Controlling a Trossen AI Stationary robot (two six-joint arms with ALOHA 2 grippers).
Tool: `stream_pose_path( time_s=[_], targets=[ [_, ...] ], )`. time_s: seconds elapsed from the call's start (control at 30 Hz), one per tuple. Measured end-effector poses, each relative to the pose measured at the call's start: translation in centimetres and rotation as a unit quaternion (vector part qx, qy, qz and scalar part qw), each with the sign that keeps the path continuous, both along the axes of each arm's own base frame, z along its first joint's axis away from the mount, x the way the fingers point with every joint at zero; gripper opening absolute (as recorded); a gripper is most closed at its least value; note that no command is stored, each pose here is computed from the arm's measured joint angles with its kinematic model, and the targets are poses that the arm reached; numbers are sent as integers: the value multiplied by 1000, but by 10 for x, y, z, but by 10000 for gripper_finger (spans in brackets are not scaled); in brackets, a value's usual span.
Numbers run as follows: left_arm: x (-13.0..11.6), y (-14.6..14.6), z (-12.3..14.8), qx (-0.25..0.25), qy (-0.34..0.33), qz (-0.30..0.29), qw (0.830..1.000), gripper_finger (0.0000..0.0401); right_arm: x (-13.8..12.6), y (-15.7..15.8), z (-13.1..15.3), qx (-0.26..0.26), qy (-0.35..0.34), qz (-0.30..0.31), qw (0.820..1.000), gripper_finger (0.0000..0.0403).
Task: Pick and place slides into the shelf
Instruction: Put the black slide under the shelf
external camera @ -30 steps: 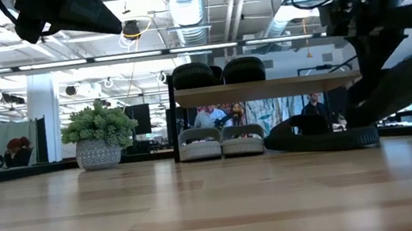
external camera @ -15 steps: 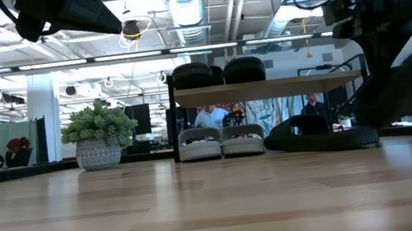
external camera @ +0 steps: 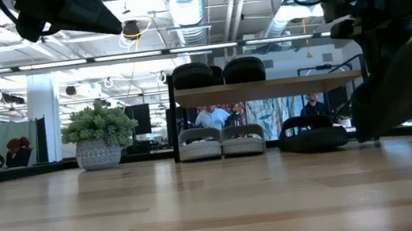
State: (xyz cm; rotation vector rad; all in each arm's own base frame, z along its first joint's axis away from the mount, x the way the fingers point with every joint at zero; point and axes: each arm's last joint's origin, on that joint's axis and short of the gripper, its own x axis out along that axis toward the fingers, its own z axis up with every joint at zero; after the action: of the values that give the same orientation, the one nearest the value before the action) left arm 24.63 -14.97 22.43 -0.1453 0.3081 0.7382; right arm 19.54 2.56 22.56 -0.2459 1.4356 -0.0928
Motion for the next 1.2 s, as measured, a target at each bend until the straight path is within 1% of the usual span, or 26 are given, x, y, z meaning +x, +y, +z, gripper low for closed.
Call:
stream_pose_path(
  time_s=[0.13,0.43,0.57,0.63,0.93,1.1,1.2],
  targets=[
    [0,0,0,-2,-2,0,1000,0,-2,-1,0,-22,6,-2,1000,0],
    [0,0,0,-3,-3,0,1000,0,-1,-5,1,-79,-5,-4,997,0],
    [0,0,0,-4,-3,0,1000,0,2,-5,2,-83,-19,-5,996,0],
    [0,0,0,-4,-3,0,1000,0,2,-5,0,-93,-24,-6,995,0],
    [0,-1,0,-5,-1,-2,1000,0,-2,-7,-23,-91,-23,-14,996,0],
    [0,-1,0,-5,-1,-2,1000,0,-1,-8,-26,-99,-31,-14,995,0],
    [0,-1,0,-5,-1,-2,1000,0,0,-10,-26,-108,-35,-4,994,0]
  ],
)
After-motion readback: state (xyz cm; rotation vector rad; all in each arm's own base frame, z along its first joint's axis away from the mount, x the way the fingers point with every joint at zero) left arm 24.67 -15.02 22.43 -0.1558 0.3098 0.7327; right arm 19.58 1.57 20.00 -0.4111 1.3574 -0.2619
